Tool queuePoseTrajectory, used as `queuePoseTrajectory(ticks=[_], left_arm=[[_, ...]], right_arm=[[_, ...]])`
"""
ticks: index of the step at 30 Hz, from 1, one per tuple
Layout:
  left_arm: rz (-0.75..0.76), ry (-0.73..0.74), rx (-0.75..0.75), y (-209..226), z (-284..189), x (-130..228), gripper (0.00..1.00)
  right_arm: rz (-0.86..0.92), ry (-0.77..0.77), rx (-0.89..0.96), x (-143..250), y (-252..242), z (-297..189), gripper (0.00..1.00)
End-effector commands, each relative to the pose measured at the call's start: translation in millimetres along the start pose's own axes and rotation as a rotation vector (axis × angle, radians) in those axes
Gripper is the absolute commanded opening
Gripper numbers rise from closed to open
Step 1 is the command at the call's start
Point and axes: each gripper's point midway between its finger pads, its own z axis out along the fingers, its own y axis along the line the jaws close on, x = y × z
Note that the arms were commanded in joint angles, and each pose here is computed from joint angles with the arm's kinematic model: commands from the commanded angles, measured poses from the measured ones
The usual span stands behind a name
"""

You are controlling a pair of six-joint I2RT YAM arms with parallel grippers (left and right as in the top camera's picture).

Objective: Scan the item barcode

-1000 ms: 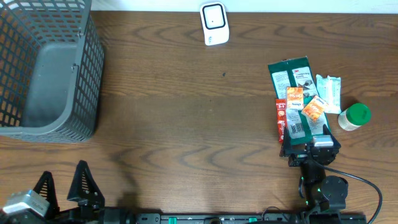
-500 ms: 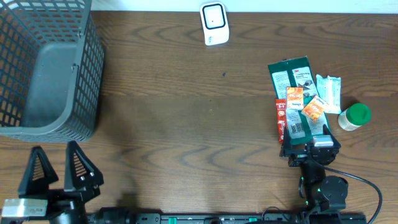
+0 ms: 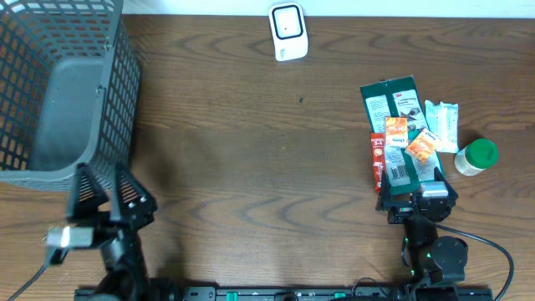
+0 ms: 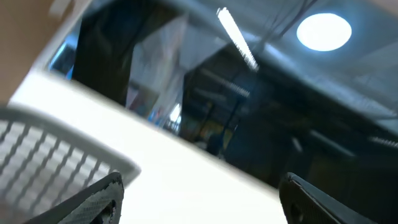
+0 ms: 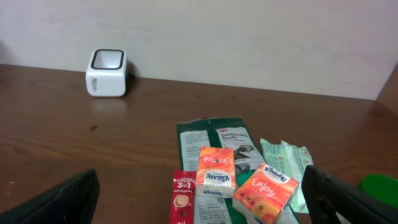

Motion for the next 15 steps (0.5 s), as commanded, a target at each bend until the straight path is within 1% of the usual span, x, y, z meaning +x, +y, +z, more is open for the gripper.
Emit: queuePoseTrajectory(ticks=[1, 4, 8, 15], left_arm=[[-0.025, 0.029, -0.017, 11.2, -3.1, 17.9, 0.8], [-0.018, 0.072, -0.063, 29.3, -7.3, 41.9, 0.8], [-0.01, 0.125, -0.097, 43.8, -12.5, 64.6, 0.81], [0.021, 0.321, -0.218, 73.1, -27.7, 110.4, 0.8]], right_arm=[[-0.013, -0.001, 0.002, 0.3, -0.9, -0.3, 0.99], [-0.012, -0.001, 0.002, 0.3, -0.9, -0.3, 0.99], [-0.013, -0.001, 0.002, 0.3, -0.9, -0.3, 0.99], [-0.013, -0.001, 0.002, 0.3, -0.9, -0.3, 0.99]])
